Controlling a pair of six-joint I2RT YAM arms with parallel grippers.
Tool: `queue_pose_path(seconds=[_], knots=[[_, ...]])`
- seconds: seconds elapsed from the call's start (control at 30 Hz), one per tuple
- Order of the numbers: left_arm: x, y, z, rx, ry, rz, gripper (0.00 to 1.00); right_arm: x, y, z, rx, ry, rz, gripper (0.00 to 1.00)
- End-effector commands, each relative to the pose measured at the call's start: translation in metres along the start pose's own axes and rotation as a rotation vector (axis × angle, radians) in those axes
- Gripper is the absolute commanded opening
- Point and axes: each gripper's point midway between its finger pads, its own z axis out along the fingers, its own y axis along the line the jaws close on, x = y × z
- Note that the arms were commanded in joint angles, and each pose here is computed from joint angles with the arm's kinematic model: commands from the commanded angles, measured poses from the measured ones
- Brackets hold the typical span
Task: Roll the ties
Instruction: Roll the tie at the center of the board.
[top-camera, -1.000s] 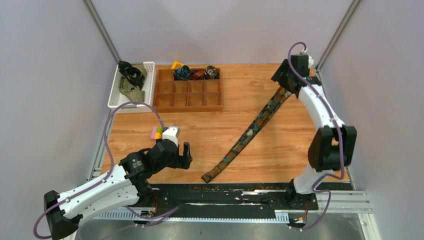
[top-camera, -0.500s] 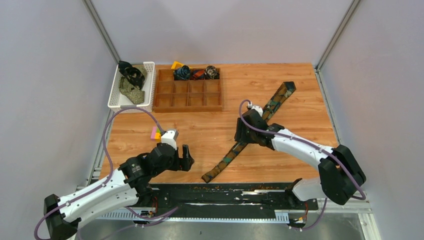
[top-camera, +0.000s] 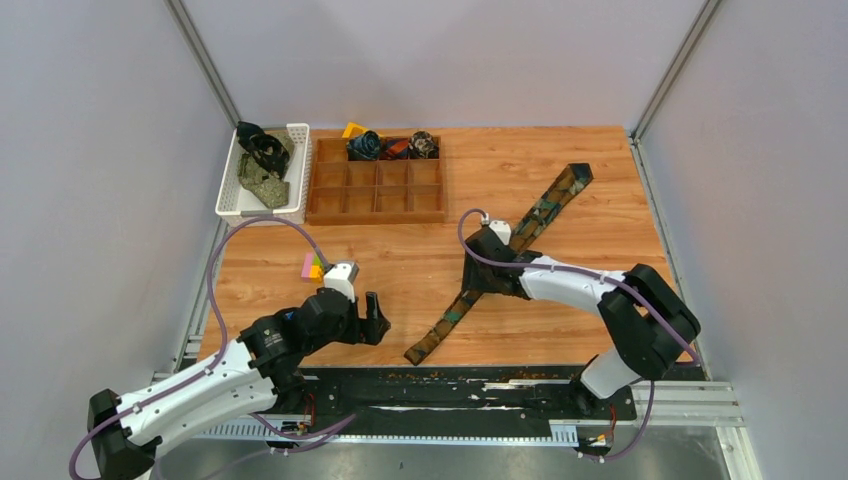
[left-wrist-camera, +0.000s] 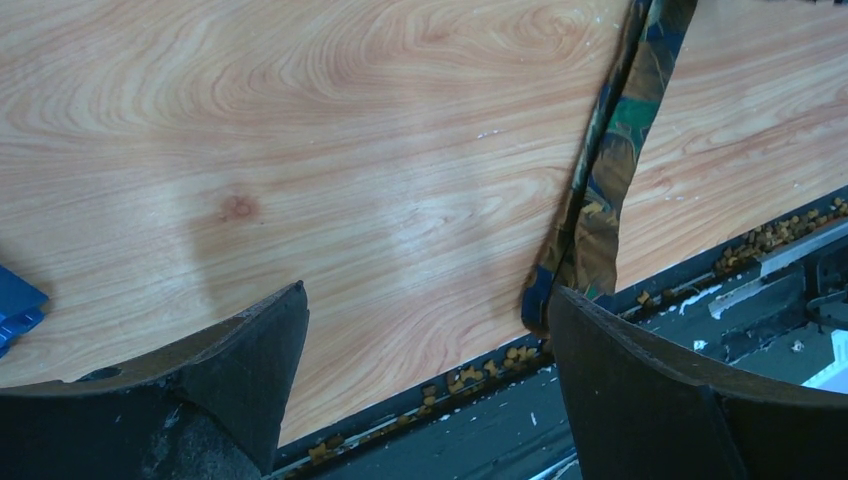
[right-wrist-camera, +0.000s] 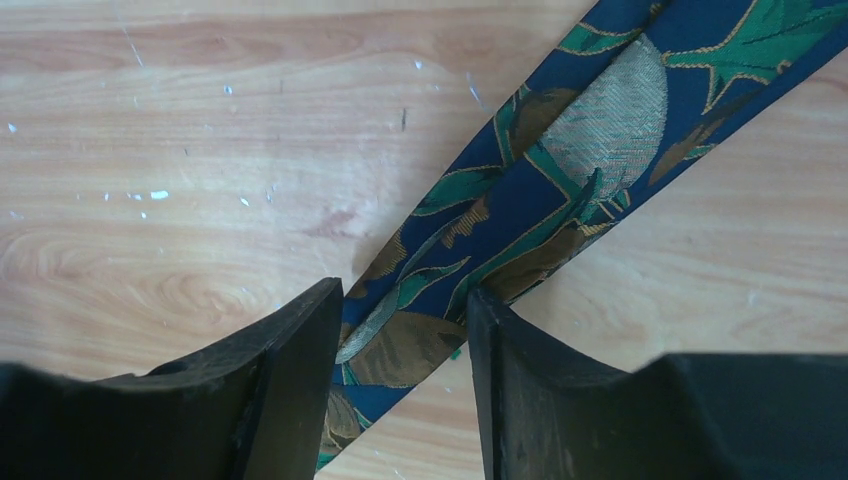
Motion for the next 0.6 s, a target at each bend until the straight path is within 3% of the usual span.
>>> queue_pose_path(seconds=[0.0, 0.37, 0.57], knots=[[0.000, -0.003, 0.002, 0.029, -0.014, -0.019, 0.95, -0.003, 0.000, 0.020, 0.032, -0.009, -0.005, 0.50], [-0.006, 0.005, 0.000, -0.020, -0.052, -0.052, 0.93, -0.028, -0.001, 0.053, 0.086, 0.000, -0.012, 0.49], [-0.010, 0.018, 0.004, -0.095, -0.116, -0.267, 0.87, -0.048, 0.009, 0.027, 0.046, -0.041, -0.017, 0.49]])
